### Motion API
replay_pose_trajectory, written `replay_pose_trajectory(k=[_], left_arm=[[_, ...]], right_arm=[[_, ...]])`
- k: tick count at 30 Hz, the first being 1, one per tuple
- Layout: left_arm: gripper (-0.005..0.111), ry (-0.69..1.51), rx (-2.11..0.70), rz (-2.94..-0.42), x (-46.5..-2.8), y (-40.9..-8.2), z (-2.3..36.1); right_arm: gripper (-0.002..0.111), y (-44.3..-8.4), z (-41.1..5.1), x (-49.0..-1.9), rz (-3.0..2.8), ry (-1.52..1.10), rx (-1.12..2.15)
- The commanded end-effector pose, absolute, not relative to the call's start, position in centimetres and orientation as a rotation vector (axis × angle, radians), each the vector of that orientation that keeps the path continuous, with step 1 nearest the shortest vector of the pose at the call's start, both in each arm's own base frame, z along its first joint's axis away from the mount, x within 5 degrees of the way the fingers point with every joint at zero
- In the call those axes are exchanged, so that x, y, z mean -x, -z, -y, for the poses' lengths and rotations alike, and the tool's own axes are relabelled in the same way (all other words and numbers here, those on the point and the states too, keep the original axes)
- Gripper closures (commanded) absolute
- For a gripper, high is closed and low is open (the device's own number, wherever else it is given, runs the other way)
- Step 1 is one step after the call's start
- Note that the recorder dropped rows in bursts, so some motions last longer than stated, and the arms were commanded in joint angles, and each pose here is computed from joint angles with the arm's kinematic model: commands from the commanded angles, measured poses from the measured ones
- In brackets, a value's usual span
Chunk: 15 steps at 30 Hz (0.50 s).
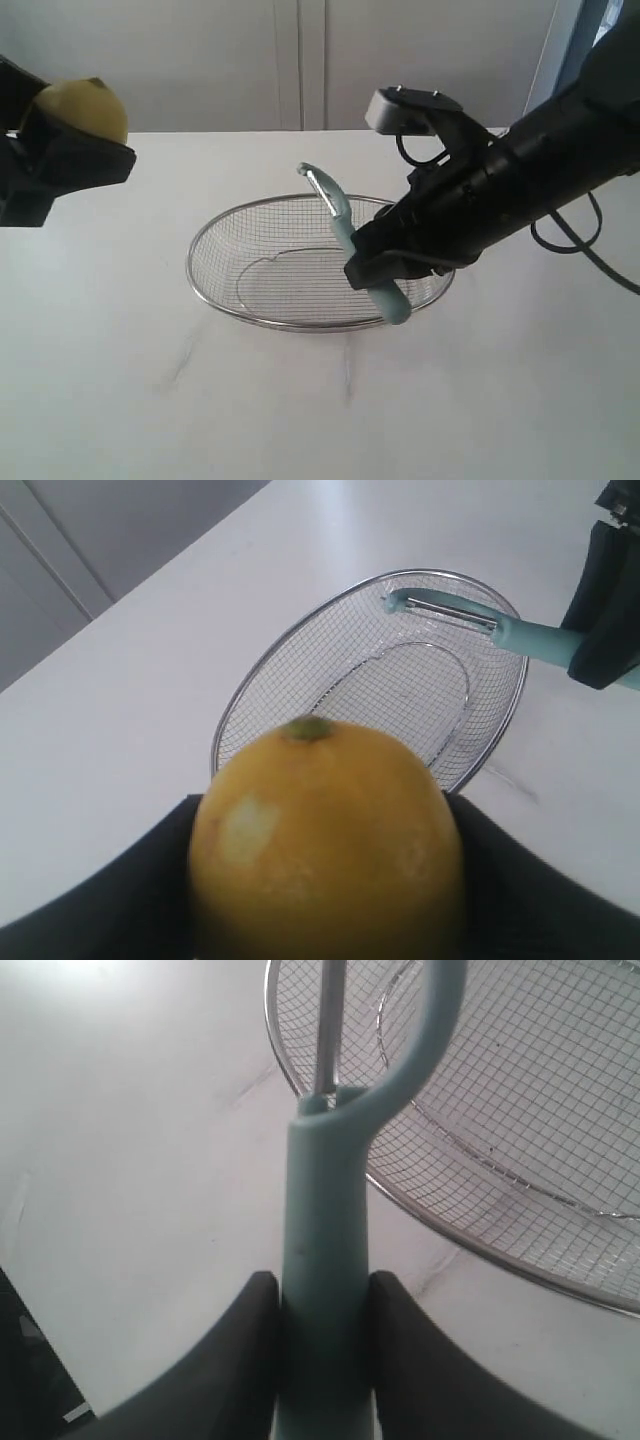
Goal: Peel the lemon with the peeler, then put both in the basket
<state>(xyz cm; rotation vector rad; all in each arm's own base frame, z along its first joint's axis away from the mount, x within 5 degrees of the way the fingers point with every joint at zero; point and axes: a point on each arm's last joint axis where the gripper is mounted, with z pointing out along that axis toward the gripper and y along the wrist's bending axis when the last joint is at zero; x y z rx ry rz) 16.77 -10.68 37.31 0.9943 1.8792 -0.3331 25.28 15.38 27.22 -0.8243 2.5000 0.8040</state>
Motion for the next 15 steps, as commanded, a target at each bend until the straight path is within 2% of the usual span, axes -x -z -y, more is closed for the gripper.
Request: replay_pose_trajectory(k=[1,9,15], left_arm=[[0.106,0.397,-0.979,-1.903,-17.6,-36.6,11.4],[0.106,0.376,-0.924,-1.942,-21.2,-34.4,12.7],[0.106,0.479,-0.863,-2.053,-23.5,-31.7,14.2]], right_arm=[[0.108,-27.2,-15.5,-25.4,-2.483,-0.814,0.804],[0.108,-27.3,-15.5,-25.6,-2.468,-0.798,0.787],[0.108,-27.3,-15.4,-25.7,-2.464,-0.794,0.782]])
